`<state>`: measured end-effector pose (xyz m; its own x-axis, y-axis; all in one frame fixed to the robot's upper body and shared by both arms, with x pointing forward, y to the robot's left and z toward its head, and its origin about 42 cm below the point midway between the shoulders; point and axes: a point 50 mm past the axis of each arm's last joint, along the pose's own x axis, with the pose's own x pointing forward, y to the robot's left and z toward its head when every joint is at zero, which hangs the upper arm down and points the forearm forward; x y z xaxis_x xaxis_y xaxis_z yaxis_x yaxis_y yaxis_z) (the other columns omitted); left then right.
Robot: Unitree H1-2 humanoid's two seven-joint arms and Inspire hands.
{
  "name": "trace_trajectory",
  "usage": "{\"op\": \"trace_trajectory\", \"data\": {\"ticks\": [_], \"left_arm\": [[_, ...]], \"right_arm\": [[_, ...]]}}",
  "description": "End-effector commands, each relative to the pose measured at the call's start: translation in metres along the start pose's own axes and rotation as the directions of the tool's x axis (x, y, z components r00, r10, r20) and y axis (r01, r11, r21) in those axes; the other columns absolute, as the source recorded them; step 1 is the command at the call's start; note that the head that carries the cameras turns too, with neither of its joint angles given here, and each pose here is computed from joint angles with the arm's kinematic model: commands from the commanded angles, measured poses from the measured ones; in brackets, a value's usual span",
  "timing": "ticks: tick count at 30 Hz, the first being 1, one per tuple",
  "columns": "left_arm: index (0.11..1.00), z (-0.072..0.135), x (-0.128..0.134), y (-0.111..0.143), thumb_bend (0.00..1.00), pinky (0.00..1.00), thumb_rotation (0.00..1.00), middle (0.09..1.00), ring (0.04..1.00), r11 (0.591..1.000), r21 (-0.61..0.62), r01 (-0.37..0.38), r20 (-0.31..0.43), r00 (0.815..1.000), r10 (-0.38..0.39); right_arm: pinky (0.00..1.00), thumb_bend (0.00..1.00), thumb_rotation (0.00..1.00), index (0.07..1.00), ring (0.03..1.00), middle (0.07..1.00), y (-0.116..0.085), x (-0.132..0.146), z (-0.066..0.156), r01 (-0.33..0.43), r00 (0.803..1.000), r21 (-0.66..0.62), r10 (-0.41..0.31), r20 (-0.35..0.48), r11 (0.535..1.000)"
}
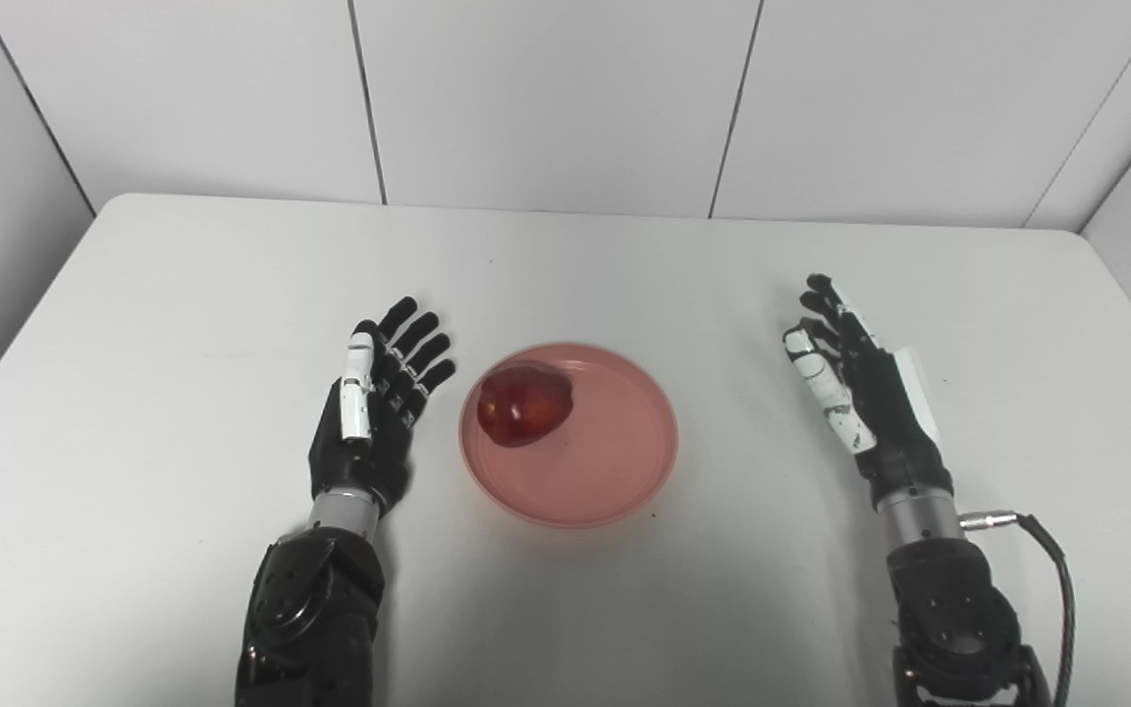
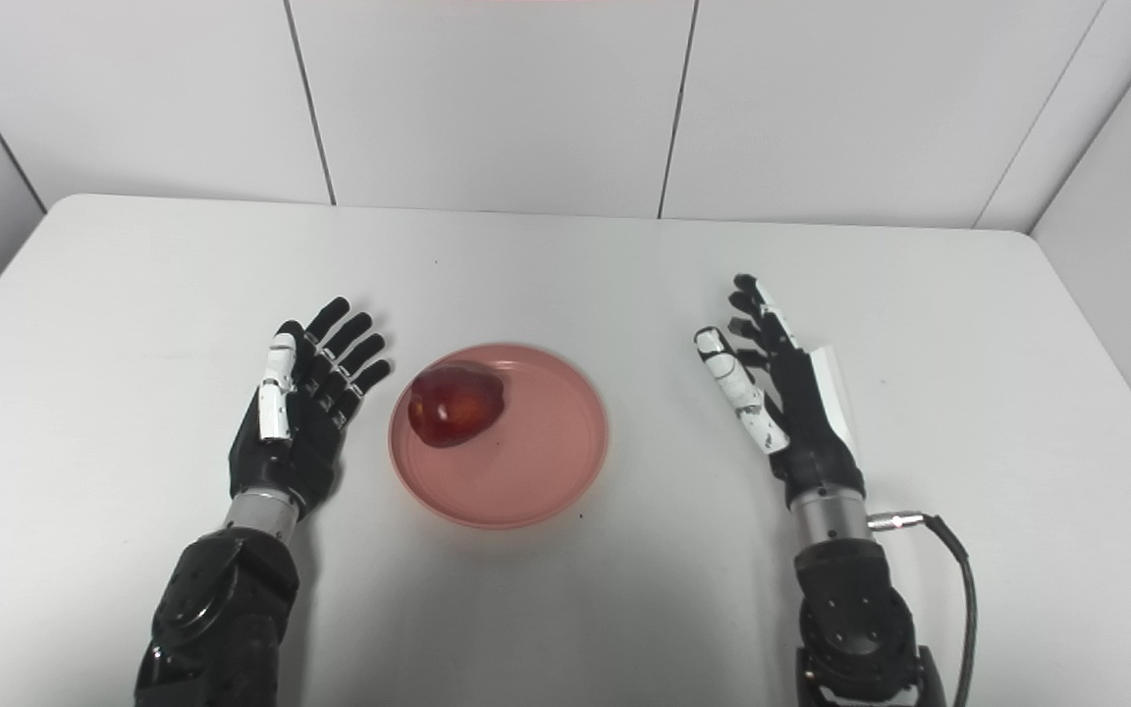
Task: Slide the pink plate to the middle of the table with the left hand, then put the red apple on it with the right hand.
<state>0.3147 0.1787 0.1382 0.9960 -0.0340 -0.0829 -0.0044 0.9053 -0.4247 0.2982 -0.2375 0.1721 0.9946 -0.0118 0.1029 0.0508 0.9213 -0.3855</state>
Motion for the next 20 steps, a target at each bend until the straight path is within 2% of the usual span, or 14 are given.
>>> {"op": "trace_trajectory", "data": {"ticks": [1,7,12,20], "left_arm": [[0.833,0.007,0.002,-0.003,0.37,0.84,1.0,0.852,0.848,1.0,-0.001,0.021,0.048,0.999,-0.021],[0.84,0.007,0.002,-0.002,0.36,0.84,1.0,0.858,0.852,1.0,0.001,0.019,0.054,0.998,-0.019],[0.842,0.008,0.001,-0.001,0.36,0.85,1.0,0.861,0.855,1.0,0.008,0.017,0.056,0.998,-0.017],[0.848,0.008,0.0,0.002,0.36,0.85,1.0,0.868,0.861,0.999,0.026,0.022,0.062,0.998,-0.023]], "right_arm": [[0.78,0.43,1.0,0.904,0.843,0.894,0.002,0.006,0.014,0.036,0.994,0.058,-0.042,0.1,0.998],[0.81,0.41,1.0,0.899,0.867,0.897,0.016,0.002,0.003,0.038,0.997,0.113,-0.045,0.065,0.993],[0.84,0.36,1.0,0.905,0.872,0.901,0.026,0.0,-0.006,0.01,0.998,0.149,-0.018,0.056,0.989],[0.87,0.33,1.0,0.913,0.883,0.905,0.034,-0.001,-0.013,-0.002,0.999,0.18,-0.004,0.036,0.984]]}}
